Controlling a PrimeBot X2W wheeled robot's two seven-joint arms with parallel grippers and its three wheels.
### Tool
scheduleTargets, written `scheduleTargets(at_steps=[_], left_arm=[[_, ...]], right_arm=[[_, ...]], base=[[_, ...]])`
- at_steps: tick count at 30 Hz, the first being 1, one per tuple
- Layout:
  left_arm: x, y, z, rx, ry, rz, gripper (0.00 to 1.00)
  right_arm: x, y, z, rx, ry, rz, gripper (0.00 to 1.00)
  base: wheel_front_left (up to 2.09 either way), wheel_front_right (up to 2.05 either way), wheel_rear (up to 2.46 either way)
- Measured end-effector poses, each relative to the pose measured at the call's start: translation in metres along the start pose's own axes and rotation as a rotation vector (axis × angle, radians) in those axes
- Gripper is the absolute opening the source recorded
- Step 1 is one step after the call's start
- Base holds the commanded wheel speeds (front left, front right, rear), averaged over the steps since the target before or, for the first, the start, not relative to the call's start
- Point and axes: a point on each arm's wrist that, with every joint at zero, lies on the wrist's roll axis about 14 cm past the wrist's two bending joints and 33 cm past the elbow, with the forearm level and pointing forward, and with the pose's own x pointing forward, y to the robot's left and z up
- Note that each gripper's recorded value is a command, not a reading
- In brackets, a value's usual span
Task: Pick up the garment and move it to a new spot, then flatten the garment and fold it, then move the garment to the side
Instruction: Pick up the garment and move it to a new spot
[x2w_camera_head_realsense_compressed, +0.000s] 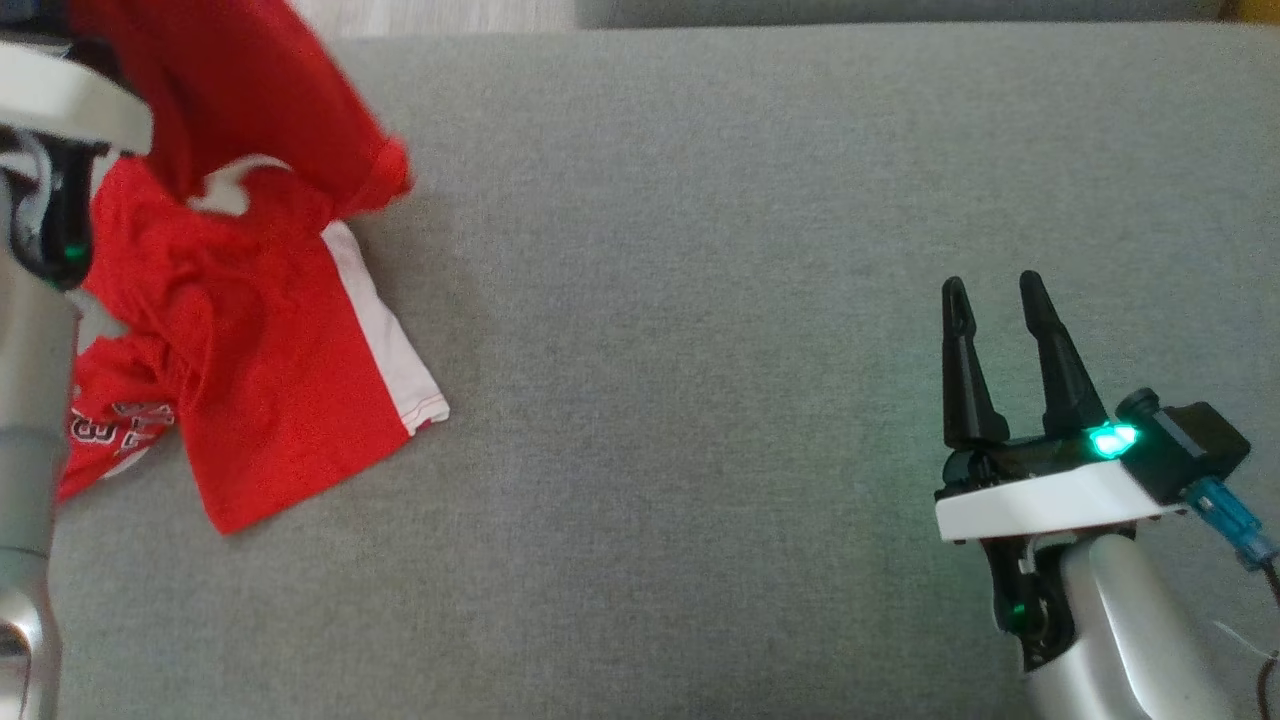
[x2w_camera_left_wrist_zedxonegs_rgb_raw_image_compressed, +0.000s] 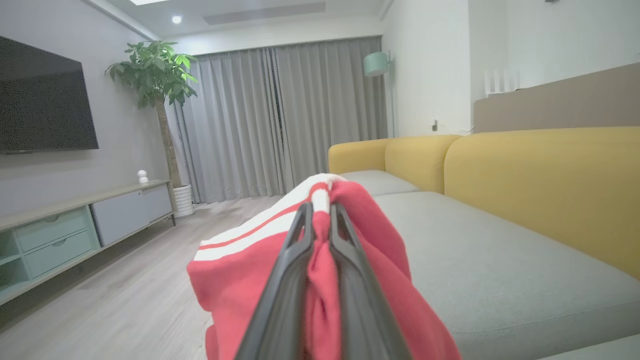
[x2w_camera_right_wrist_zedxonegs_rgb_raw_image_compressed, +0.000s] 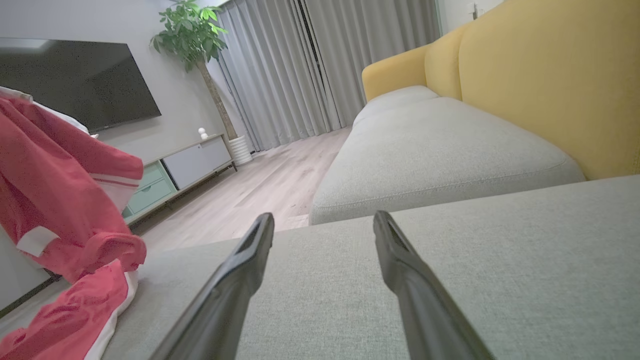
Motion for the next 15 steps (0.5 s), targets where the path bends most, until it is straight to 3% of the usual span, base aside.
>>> scheduleTargets(at_steps=[7, 15], left_arm=[[0.005, -0.048, 0.057, -0.007, -0.113, -0.109, 0.0], [-0.004, -0.141, 0.054, -0.082, -0.092, -0.299, 0.0]], right_arm=[[-0.014, -0.003, 0.02, 0.008, -0.046, -0.024, 1.0], [-0.034, -0.019, 0.033, -0.001, -0.077, -0.084, 1.0]], base=[[0.0, 0.0, 0.0], [0.0, 0.0, 0.0]])
